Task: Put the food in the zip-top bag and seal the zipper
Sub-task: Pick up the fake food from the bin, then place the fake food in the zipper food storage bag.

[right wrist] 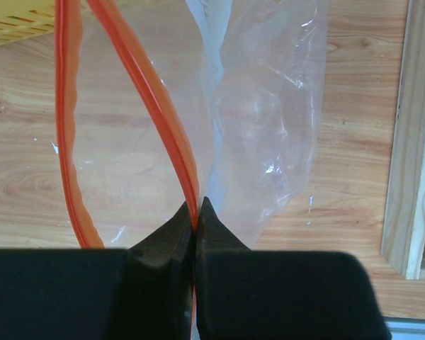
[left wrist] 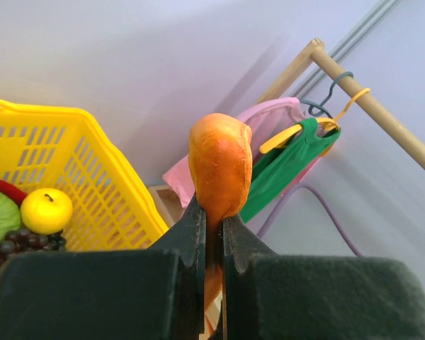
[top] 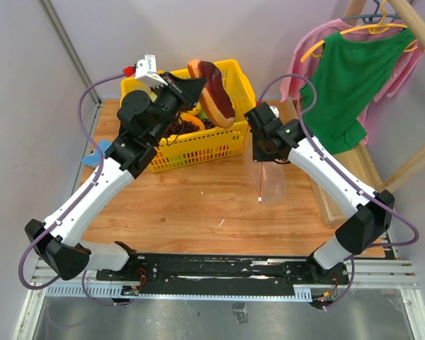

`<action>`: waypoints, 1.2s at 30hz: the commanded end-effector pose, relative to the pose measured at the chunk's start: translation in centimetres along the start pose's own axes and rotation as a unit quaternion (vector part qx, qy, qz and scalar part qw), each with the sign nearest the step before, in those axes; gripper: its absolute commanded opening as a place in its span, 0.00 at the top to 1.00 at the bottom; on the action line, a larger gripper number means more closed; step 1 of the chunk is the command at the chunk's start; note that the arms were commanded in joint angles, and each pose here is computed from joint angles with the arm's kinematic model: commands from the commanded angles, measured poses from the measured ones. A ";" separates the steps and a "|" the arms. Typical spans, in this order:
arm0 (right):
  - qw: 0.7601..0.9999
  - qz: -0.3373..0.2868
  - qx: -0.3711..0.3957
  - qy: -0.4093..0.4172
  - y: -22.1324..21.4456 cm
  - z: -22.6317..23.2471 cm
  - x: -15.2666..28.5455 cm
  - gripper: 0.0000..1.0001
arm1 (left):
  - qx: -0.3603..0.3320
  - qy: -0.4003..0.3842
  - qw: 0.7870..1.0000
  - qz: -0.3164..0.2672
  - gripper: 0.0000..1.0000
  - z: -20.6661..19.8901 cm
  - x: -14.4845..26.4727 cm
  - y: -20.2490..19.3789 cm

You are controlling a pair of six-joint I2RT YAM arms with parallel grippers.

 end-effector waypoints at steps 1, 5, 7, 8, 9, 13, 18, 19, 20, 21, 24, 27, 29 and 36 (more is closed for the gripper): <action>0.999 -0.008 -0.047 -0.002 0.7 -0.5 0.1 0.99 | 0.033 -0.021 0.999 -0.016 1.00 -1.7 0.8 0.0; 0.998 -0.016 -0.063 0.006 0.7 -0.3 0.2 0.99 | 0.044 -0.008 0.999 -0.010 1.00 -1.3 1.2 -1.0; 0.997 -0.018 -0.070 0.006 0.7 -0.3 0.2 0.99 | 0.052 -0.009 0.999 -0.005 1.00 -1.4 1.4 -1.3; 0.997 -0.018 -0.072 0.007 0.6 -0.3 0.2 0.99 | 0.054 -0.011 0.998 -0.003 1.00 -1.4 1.5 -1.4; 0.997 -0.017 -0.075 0.008 0.6 -0.3 0.1 0.99 | 0.055 -0.010 0.998 -0.002 1.00 -1.4 1.6 -1.5; 0.996 -0.016 -0.085 0.020 0.6 0.0 -0.1 0.99 | 0.061 -0.003 0.998 0.000 1.00 -1.1 1.8 -2.1; 0.995 -0.016 -0.095 0.027 0.7 0.2 -0.3 0.99 | 0.074 -0.008 0.997 0.005 1.00 -1.3 2.0 -2.2; 0.995 -0.016 -0.097 0.028 0.7 0.1 -0.3 0.99 | 0.074 -0.005 0.997 0.004 1.00 -1.2 2.0 -2.3; 0.995 -0.016 -0.099 0.029 0.7 0.2 -0.4 0.99 | 0.074 -0.001 0.997 0.004 1.00 -1.0 2.0 -2.4; 0.994 -0.017 -0.099 0.033 0.7 0.3 -0.4 0.99 | 0.077 0.001 0.997 0.004 0.99 -0.8 2.0 -2.5; 0.994 -0.018 -0.103 0.038 0.8 0.3 -0.5 0.99 | 0.087 -0.001 0.996 0.009 1.00 -0.7 2.0 -2.9; 0.993 -0.015 -0.108 0.041 0.8 0.3 -0.6 0.99 | 0.088 -0.004 0.996 0.014 1.00 -0.8 2.0 -3.1; 0.993 -0.016 -0.112 0.046 0.9 0.3 -0.5 0.99 | 0.086 0.003 0.996 0.015 1.00 -0.6 2.0 -3.4; 0.990 -0.034 -0.122 0.070 1.3 0.4 -0.2 0.99 | 0.087 0.023 0.996 0.023 1.00 0.4 1.8 -4.8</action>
Point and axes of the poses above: each gripper's point midway between its finger pads, its own x axis back along the fingers, its own z axis along the line the jaws close on, y = z × x, the point moved 7 cm from there along x, back along the fingers, and after that the axes turned 15 degrees about x, right-handed, at the moved point
